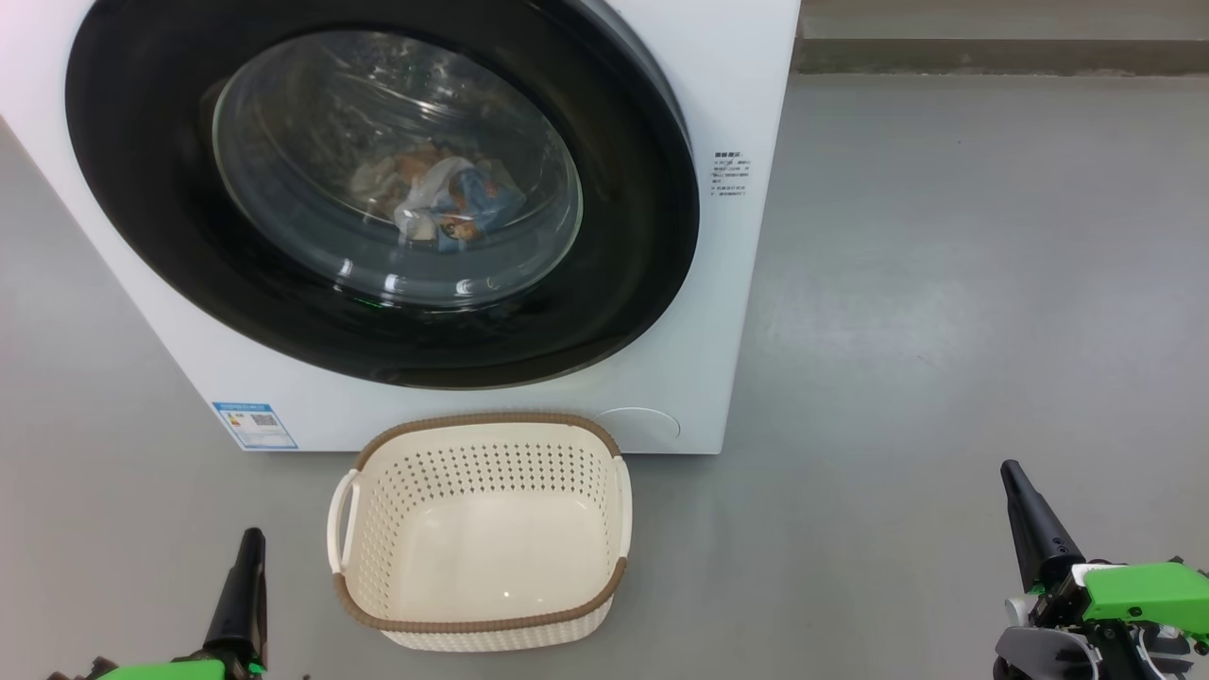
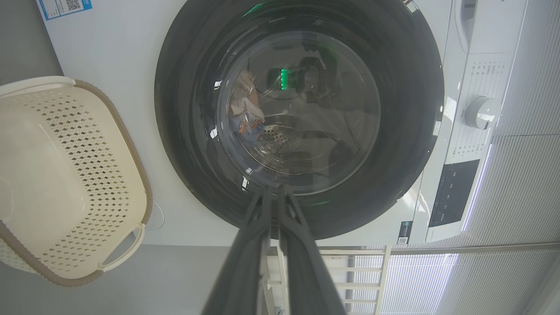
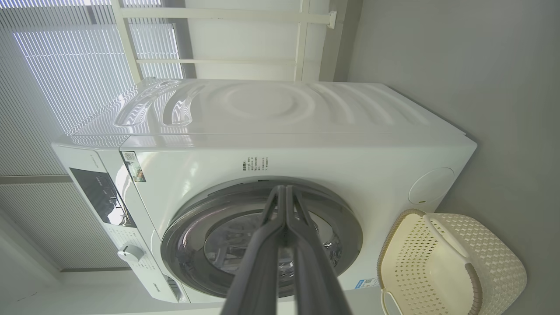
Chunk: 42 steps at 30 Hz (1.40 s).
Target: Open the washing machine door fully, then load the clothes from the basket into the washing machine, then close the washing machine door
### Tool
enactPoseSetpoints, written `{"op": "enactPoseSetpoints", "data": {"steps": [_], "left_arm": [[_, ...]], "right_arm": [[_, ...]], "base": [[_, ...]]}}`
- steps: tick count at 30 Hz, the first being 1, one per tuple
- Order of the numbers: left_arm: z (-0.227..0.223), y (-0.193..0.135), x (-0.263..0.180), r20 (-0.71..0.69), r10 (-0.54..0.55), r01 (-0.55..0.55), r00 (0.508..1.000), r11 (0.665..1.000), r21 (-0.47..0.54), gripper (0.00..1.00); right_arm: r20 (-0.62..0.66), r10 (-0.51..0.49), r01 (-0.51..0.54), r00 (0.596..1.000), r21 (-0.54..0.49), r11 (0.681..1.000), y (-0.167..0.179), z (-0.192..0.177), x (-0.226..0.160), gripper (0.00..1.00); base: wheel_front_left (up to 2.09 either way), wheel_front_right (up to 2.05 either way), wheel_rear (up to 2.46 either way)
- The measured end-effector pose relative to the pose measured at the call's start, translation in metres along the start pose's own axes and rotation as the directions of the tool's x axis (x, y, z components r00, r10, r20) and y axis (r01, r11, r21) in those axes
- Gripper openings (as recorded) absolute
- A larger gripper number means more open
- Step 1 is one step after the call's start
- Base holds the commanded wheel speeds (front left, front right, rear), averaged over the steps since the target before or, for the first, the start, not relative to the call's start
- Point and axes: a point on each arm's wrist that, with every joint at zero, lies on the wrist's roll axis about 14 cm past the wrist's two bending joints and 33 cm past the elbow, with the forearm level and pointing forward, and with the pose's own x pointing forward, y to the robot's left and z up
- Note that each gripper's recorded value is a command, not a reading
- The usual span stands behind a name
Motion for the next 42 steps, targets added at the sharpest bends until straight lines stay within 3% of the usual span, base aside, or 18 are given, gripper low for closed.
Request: {"op": "enactPoseSetpoints", "data": {"steps": [42], "left_arm": [[-0.0002,0.0000,0.0000,-0.001,0.000,0.000,1.000,1.000,0.000,0.00]], "right_arm": [[0.000,0.000,0.000,1.000,0.001,1.000,0.0001,0.0001,0.0000,0.00]], "base": [[0.00,0.00,0.00]]}}
